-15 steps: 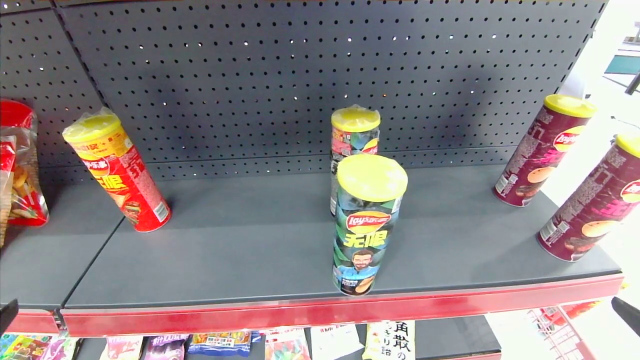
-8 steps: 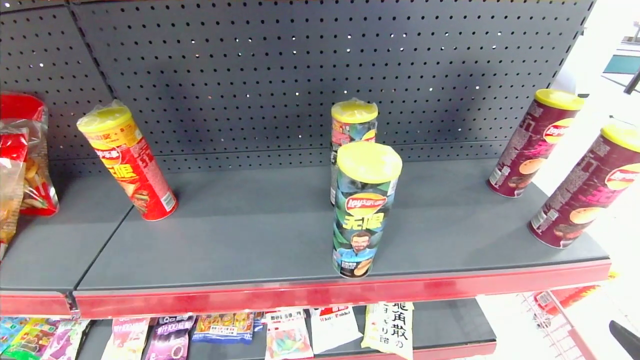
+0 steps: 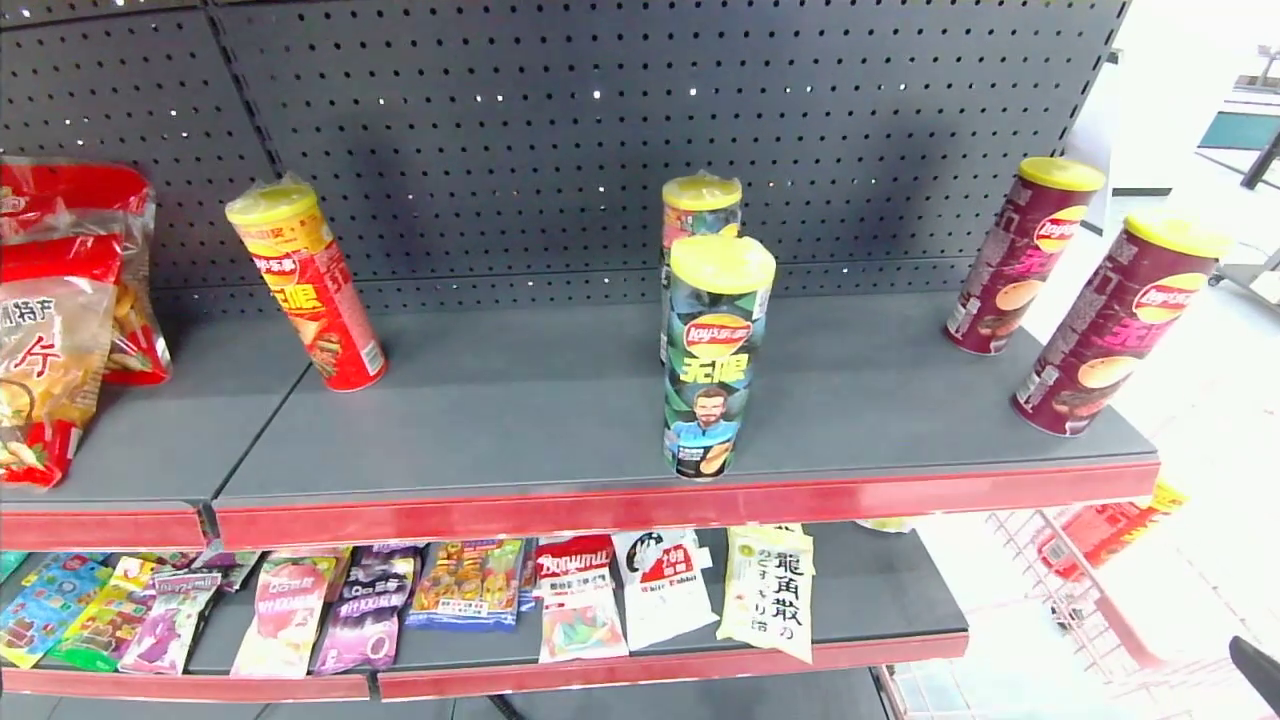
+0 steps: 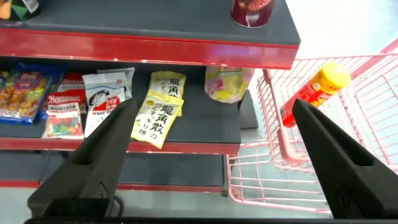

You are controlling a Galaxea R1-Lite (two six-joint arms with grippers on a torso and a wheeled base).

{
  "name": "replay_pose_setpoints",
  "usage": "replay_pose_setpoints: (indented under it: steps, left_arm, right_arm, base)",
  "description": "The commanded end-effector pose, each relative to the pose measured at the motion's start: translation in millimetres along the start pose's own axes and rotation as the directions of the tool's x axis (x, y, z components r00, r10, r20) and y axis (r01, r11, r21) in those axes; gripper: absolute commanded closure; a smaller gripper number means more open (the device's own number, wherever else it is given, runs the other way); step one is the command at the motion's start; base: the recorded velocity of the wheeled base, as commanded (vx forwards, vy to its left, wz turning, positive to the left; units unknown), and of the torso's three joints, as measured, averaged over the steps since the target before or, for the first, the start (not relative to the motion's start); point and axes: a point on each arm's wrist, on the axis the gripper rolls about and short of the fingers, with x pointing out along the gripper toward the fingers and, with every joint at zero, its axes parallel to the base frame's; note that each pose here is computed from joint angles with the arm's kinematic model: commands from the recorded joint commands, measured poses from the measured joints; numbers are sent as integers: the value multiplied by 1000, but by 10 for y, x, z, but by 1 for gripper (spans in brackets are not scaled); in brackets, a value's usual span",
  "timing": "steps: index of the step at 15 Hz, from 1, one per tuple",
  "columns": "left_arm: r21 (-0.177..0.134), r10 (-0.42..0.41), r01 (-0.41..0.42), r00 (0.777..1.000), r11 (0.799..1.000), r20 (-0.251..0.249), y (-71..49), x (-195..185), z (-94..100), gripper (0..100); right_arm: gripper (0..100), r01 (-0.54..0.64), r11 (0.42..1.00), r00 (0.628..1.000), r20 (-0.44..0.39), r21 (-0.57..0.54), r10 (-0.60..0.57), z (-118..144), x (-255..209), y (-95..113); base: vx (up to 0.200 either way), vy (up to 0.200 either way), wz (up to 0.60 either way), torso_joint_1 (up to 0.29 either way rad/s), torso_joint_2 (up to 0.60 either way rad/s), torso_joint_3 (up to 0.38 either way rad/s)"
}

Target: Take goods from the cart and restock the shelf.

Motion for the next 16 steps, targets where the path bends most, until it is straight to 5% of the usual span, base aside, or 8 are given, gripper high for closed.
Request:
replay_pose_setpoints:
  steps: [1,9,16]
  left_arm:
    - [-1,5,-5,1000,1000,15,0,-39,-50,0]
    - [9,14,-14,999,1000,40,9,-89,-85,0]
    - [22,7,-7,1000,1000,10,-17,-53,-135,0]
  right_arm:
    - [0,-5,1000,1000,-1,-2,5,0,3,1]
    - [0,-10,1000,1000,-16,-8,10,-12,18,3]
    - [0,-42,999,998,-45,-30,41,95,107,-4]
  base:
    - [0,-200,0,17,-2,12]
    - [0,-200,0,9,4,1]
    - [0,-200,0,4,2,1]
